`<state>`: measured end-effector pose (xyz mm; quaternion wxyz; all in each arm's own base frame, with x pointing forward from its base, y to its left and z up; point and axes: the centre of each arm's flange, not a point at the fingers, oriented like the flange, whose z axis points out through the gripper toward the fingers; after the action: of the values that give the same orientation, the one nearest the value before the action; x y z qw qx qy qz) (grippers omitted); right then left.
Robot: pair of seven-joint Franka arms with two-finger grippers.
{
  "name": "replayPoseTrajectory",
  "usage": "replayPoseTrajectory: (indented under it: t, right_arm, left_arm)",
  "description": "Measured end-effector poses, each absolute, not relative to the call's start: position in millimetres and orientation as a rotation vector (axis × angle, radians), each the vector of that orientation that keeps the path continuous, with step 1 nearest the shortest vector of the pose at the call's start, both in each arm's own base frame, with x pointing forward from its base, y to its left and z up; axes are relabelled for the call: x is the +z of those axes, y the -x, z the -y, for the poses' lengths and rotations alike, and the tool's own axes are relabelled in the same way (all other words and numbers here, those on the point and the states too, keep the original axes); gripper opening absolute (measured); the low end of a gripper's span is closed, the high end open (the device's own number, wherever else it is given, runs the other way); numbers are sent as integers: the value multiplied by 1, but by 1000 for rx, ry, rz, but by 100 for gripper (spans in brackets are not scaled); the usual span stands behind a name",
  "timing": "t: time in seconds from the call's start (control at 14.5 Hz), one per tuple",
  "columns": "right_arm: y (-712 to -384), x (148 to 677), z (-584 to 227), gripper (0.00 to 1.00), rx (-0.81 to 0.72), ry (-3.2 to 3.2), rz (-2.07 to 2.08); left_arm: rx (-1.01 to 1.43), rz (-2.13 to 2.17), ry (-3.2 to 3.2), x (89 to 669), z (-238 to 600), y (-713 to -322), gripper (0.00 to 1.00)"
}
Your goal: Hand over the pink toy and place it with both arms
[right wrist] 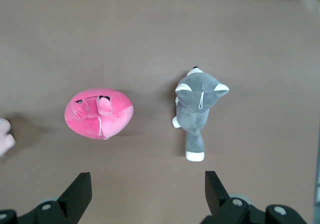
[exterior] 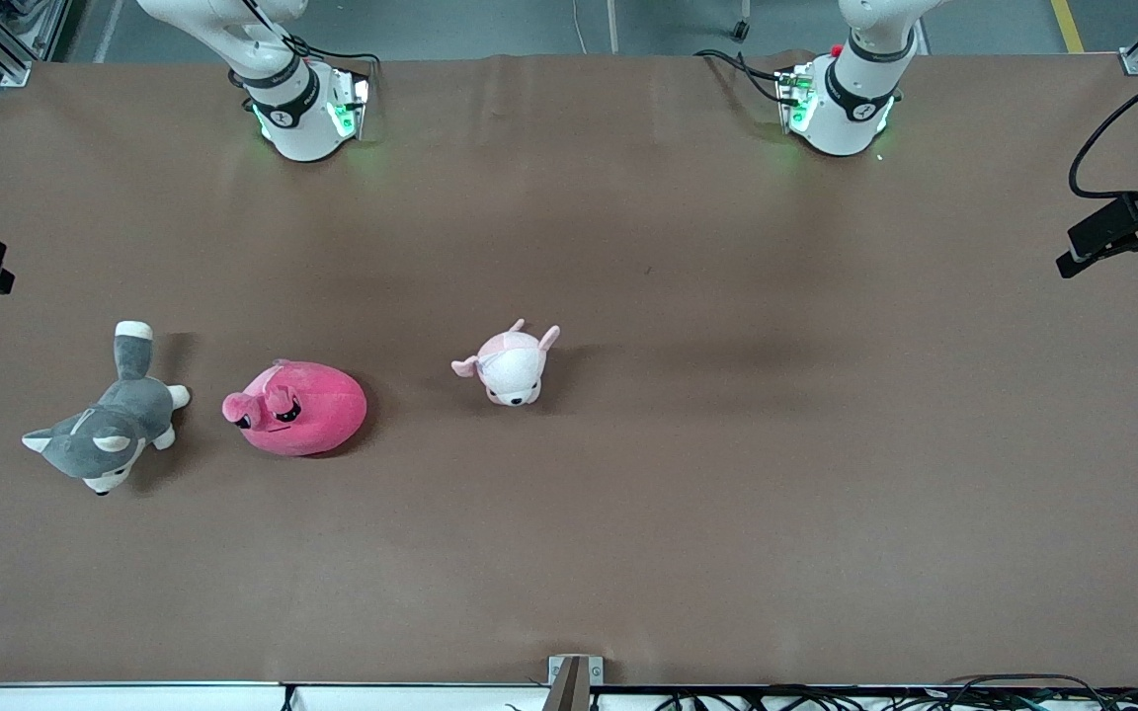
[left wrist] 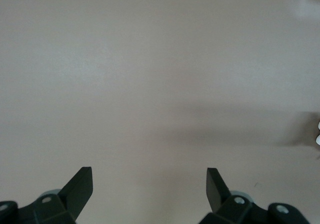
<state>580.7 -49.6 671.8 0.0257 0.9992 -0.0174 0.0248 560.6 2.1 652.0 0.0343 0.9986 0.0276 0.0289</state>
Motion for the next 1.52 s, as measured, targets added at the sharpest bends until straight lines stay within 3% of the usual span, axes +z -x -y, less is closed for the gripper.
replayPoseTrajectory:
  t: [0.55,1.52]
  right_arm:
    - [-581,653,63,100,85,-3129,155]
    - [-535,642,48,100,120,-3136,89]
  left_arm:
    - [87,-105,-3074,651,-8,-561,100]
    - [86,-86,-3079,651,0,-561,100]
